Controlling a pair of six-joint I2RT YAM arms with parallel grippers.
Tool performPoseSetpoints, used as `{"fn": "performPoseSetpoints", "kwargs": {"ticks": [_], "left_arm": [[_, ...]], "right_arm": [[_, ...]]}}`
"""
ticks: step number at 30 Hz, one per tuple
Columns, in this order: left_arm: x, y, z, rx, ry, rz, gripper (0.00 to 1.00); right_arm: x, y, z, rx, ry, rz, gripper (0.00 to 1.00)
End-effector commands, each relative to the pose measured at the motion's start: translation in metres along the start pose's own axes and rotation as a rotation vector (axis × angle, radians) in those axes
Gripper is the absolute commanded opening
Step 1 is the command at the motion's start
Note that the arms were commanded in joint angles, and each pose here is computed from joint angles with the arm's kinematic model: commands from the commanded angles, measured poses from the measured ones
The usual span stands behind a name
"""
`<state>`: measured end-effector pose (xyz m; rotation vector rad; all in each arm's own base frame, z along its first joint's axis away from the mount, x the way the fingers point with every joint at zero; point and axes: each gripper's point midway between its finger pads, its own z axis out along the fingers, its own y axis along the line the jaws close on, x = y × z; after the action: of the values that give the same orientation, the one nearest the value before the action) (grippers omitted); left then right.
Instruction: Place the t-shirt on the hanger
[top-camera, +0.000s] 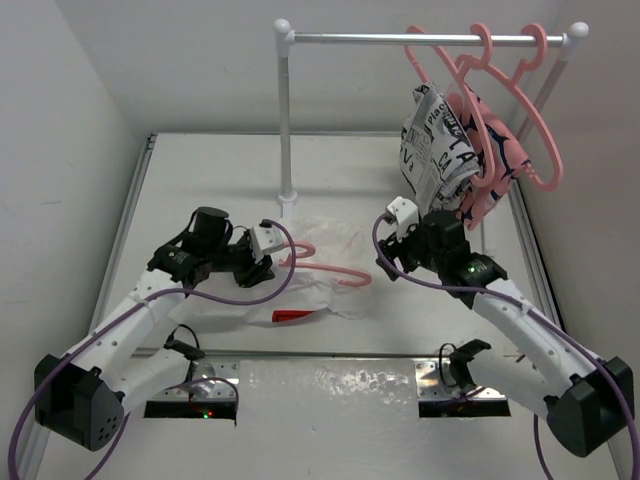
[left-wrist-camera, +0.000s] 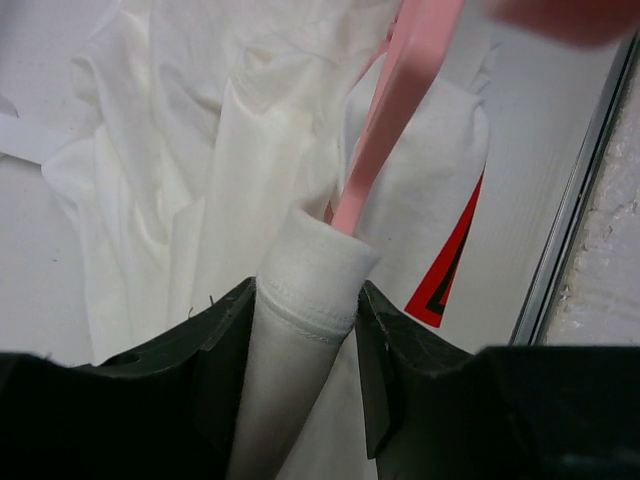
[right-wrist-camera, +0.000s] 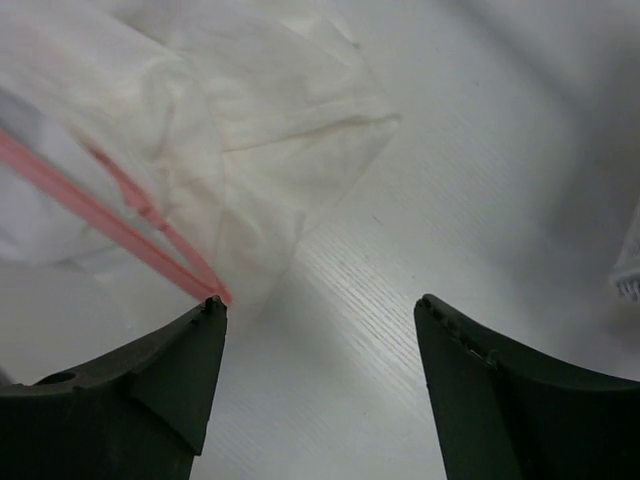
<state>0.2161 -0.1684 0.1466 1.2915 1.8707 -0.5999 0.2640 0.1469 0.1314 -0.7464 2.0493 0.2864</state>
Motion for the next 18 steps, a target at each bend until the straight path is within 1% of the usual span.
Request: {"fn": "performPoseSetpoints", "kwargs": {"ticks": [1,3,4,5,6,7,8,9,11,16,18], "left_arm": [[-0.011,0.004,-0.004,-0.005,-0.042,0.07,0.0],[-0.021,0.007,-0.005,-0.008,-0.065,0.085,0.0],[-0.024,0.007,-0.005,-0.008,-0.072,0.081,0.0],[-0.027,0.006,-0.005,0.001,-0.084,0.078,0.0],[-0.033,0.009,-0.006,-0.004,-0.098,0.081,0.0],[-0.035,0.009,-0.006,-0.004,-0.104,0.071,0.0],[-0.037,0.01,-0.006,-0.008,-0.108,0.069,0.0],[-0.038,0.011,-0.007,-0.013,-0.112,0.068,0.0],[-0.039,0.01,-0.007,-0.013,-0.113,0.064,0.0],[-0.048,0.008,-0.009,-0.001,-0.142,0.045,0.0],[-0.051,0.009,-0.01,-0.002,-0.15,0.04,0.0]], "right_arm": [[-0.033,0.039,-0.01,-0.274,-0.062,-0.154,0.73],[-0.062,0.064,-0.013,-0.427,-0.141,-0.17,0.74],[-0.063,0.071,-0.004,-0.471,-0.12,-0.163,0.74],[-0.069,0.086,-0.001,-0.521,-0.13,-0.193,0.74],[-0.084,0.093,-0.001,-0.546,-0.154,-0.224,0.74],[-0.078,0.105,0.008,-0.607,-0.116,-0.237,0.74],[-0.081,0.12,0.008,-0.664,-0.11,-0.251,0.74],[-0.092,0.125,0.008,-0.693,-0.127,-0.256,0.74],[-0.088,0.135,0.019,-0.733,-0.092,-0.236,0.73],[-0.09,0.14,0.047,-0.716,-0.113,-0.226,0.72],[-0.085,0.146,0.056,-0.739,-0.083,-0.209,0.7]]}}
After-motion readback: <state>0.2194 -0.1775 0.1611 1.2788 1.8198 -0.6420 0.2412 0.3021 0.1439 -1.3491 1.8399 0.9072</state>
